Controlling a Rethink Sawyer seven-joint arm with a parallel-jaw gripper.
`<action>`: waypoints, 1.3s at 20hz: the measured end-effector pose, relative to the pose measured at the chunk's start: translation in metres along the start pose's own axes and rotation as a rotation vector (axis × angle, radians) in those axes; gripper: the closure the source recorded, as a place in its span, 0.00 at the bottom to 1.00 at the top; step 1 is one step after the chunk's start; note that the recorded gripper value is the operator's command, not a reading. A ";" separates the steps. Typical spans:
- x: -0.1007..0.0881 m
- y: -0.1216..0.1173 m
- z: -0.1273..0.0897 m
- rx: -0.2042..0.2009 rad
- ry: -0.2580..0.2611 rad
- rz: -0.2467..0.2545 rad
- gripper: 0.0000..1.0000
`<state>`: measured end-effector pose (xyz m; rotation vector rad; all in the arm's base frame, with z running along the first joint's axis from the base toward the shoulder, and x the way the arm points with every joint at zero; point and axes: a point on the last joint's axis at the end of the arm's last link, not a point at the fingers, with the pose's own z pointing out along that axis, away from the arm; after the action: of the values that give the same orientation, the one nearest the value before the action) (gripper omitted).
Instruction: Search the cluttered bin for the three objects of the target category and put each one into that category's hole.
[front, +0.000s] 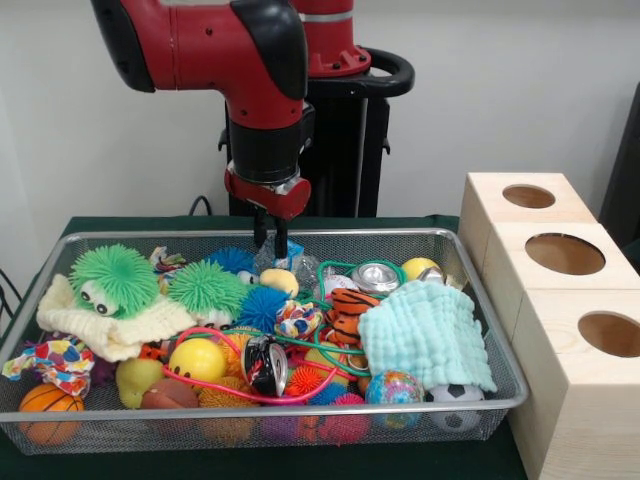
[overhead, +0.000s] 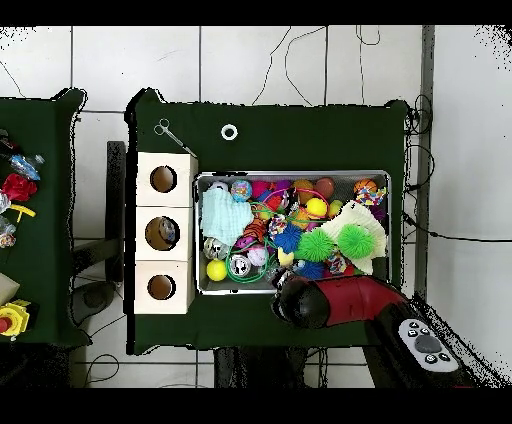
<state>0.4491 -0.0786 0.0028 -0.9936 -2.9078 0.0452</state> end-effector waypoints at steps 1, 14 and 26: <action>0.000 0.000 0.001 -0.004 -0.001 0.002 1.00; -0.006 -0.007 -0.017 -0.008 0.016 0.094 1.00; -0.011 -0.010 -0.101 0.113 0.131 0.248 1.00</action>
<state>0.4594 -0.0929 0.1038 -1.2782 -2.6176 0.1499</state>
